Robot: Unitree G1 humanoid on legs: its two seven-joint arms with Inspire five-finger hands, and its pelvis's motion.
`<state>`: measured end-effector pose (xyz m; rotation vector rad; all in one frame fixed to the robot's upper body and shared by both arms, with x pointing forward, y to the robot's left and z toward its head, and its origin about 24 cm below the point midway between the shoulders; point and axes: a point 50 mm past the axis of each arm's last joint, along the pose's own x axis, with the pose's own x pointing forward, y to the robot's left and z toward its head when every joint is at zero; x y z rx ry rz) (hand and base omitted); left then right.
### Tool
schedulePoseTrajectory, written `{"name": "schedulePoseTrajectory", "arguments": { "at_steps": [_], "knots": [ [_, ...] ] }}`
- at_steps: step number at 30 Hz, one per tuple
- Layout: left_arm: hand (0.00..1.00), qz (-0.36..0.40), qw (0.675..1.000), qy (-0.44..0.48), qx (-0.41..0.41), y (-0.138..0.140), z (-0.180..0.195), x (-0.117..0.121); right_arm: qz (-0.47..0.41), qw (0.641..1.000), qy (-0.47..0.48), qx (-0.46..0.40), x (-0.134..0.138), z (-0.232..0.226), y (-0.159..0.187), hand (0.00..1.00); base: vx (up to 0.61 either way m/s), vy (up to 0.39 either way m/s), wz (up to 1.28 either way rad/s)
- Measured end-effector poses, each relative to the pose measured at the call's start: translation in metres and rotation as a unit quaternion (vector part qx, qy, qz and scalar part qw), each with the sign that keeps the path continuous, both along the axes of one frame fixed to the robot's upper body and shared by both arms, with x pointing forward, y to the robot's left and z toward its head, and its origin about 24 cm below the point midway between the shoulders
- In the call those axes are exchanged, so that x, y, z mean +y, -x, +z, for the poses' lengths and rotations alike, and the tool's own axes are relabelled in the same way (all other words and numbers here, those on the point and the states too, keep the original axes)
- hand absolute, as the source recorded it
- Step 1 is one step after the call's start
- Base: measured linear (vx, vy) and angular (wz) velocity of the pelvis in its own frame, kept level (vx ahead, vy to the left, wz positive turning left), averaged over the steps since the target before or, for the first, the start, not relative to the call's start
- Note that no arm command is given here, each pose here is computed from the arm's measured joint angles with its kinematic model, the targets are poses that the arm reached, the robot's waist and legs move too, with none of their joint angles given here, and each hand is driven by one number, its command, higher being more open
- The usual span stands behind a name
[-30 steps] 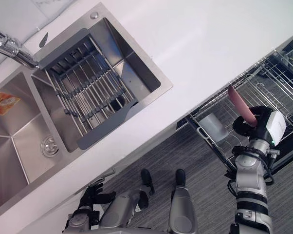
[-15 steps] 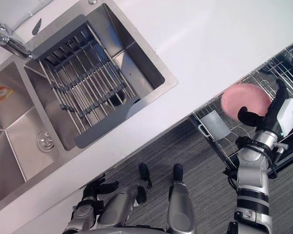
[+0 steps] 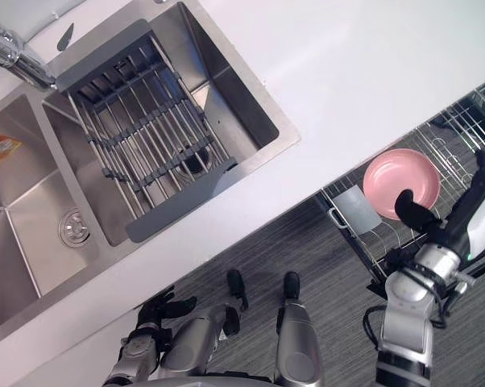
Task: Walk over to the sink, pick up the cup, carry it to the dishwasher, place the cup inside the dishwasher, then close the dishwasher door
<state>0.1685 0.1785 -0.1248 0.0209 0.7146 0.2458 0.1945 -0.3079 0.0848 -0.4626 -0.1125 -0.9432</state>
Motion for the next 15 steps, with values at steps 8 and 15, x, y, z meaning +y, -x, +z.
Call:
{"name": "schedulePoseTrajectory", "arguments": {
  "at_steps": [8,15],
  "knots": [
    [0.90,0.028,0.999,0.009,0.023,0.007,-0.004,0.008,-0.033,0.985,-0.169,0.012,-0.002,-0.059,0.048,0.90,0.00,-0.001,0.01],
    [0.90,0.039,0.997,0.009,0.062,0.022,-0.013,0.017,-0.026,0.949,-0.313,-0.012,-0.003,-0.101,0.065,0.90,0.00,0.001,0.03]
  ]
}}
